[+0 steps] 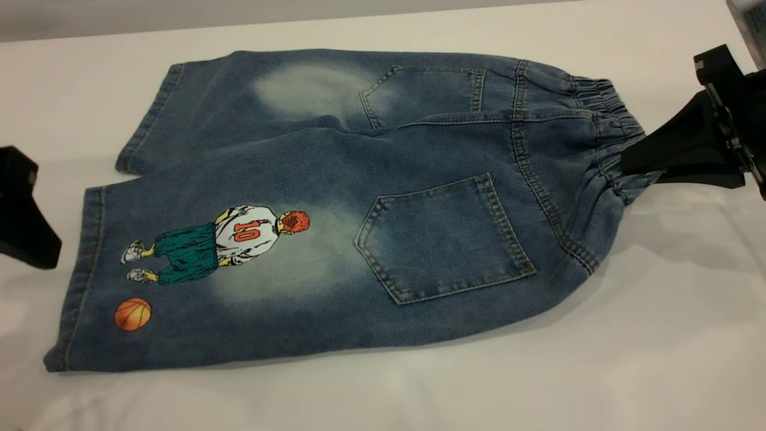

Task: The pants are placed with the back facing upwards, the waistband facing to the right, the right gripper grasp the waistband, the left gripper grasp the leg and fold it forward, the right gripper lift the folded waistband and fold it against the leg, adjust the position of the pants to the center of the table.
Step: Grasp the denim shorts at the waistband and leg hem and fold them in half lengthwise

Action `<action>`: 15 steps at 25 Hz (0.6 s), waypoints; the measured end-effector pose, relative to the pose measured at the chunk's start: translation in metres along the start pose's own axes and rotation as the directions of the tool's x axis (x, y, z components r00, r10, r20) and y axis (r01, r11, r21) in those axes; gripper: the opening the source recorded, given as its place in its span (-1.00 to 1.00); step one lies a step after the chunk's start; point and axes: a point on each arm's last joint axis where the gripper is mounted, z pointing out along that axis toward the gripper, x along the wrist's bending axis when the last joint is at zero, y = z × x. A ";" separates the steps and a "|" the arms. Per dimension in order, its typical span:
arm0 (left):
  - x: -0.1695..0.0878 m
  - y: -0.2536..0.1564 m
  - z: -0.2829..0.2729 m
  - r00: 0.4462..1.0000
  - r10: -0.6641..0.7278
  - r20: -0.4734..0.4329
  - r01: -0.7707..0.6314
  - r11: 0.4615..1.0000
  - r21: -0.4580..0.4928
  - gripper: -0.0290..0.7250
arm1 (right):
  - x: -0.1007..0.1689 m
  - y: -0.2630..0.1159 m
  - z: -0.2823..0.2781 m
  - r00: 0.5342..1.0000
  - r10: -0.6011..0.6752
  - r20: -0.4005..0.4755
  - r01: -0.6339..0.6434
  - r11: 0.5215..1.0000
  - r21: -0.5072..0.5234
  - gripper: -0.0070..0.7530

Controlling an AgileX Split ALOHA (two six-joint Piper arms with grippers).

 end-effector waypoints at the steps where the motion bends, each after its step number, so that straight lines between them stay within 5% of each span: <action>1: 0.000 0.000 0.000 1.000 -0.010 0.005 0.010 1.000 -0.002 0.45 | 0.000 0.000 0.000 1.000 0.001 0.000 -0.001 1.000 -0.001 -0.89; 15: 0.004 -0.002 0.039 0.999 -0.018 -0.035 0.022 0.994 0.105 0.45 | 0.000 0.000 0.000 1.000 0.001 0.001 -0.001 1.000 -0.001 -0.89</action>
